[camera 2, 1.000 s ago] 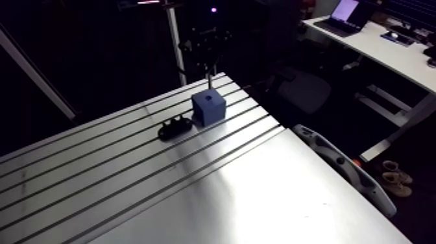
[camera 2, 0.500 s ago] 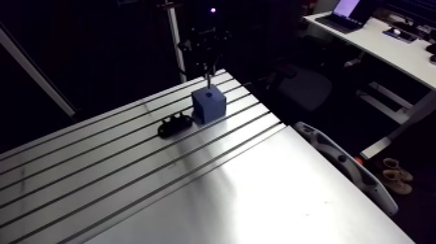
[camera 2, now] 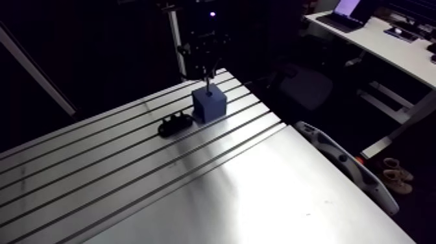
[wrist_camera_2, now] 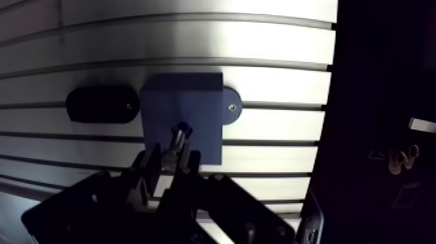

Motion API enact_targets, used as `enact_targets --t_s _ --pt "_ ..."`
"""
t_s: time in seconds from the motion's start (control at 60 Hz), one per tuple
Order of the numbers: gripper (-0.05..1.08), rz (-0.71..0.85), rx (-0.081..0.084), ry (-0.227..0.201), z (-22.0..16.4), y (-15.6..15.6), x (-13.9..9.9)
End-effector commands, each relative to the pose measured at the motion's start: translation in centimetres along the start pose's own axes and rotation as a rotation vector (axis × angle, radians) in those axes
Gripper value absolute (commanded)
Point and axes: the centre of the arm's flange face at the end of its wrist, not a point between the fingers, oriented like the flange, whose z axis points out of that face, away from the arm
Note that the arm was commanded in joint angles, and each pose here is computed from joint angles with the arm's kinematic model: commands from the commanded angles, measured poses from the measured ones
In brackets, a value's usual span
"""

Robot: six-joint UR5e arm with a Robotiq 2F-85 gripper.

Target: Pick up the M10 bolt and insert it into the hex recess until seated.

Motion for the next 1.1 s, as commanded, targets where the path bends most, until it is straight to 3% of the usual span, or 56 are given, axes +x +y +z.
enact_targets --t_s 0.017,1.1 --pt "0.92 -0.002 -0.004 0.002 0.1 0.0 0.1" --pt "0.92 -0.007 0.005 -0.013 1.5 0.2 0.4"
